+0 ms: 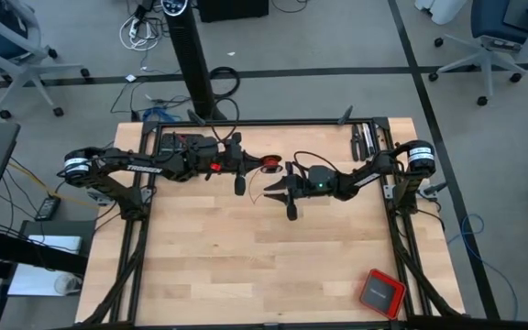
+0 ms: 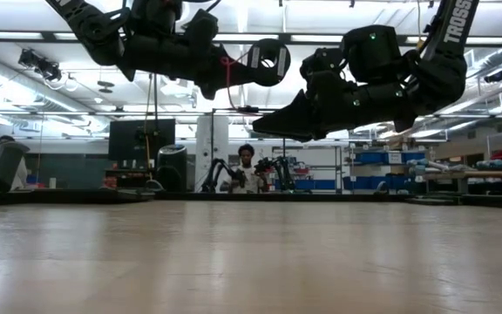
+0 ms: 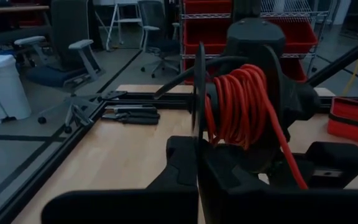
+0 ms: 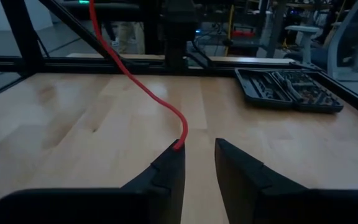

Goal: Coil cords
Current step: Coil the red wire onto the spool

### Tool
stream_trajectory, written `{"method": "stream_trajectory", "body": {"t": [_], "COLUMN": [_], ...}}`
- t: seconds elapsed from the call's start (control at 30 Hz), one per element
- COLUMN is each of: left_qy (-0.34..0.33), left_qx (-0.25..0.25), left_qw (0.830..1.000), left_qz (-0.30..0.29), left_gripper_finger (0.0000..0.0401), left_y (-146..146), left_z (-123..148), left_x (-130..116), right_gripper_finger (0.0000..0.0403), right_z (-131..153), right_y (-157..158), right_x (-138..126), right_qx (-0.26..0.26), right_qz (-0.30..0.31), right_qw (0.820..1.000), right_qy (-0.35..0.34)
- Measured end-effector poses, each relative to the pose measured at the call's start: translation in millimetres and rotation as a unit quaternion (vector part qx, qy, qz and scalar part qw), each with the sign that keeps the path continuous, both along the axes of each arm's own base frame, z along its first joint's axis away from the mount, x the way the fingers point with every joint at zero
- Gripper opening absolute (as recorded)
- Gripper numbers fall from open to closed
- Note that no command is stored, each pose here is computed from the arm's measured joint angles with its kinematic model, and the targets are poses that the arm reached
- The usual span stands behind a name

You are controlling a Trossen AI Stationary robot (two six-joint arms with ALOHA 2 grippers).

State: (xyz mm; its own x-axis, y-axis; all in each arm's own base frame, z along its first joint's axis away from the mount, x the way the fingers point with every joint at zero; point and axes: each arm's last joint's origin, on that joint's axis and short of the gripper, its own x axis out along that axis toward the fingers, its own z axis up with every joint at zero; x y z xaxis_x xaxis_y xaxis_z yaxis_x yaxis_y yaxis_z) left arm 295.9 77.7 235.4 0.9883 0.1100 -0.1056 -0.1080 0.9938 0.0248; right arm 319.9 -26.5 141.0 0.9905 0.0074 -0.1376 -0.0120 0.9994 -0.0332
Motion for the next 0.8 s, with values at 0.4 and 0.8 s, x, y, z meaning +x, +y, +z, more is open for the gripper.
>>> {"method": "stream_trajectory", "body": {"t": [0.4, 0.8], "left_qy": [-0.001, -0.001], "left_qx": [0.002, 0.002], "left_qw": [1.0, 1.0], "left_qz": [0.0, 0.0], "left_gripper_finger": [0.0, 0.0], "left_y": [0.0, 0.0], "left_z": [0.2, 0.2], "left_x": [0.0, 0.0], "right_gripper_finger": [0.0068, 0.0066], "right_z": [-2.6, -4.0], "right_y": [0.0, 0.1], "right_x": [-0.3, -0.7], "right_qx": [0.002, 0.002], "right_qz": [0.0, 0.0], "right_qw": [1.0, 1.0], "right_qy": [0.014, 0.021]}}
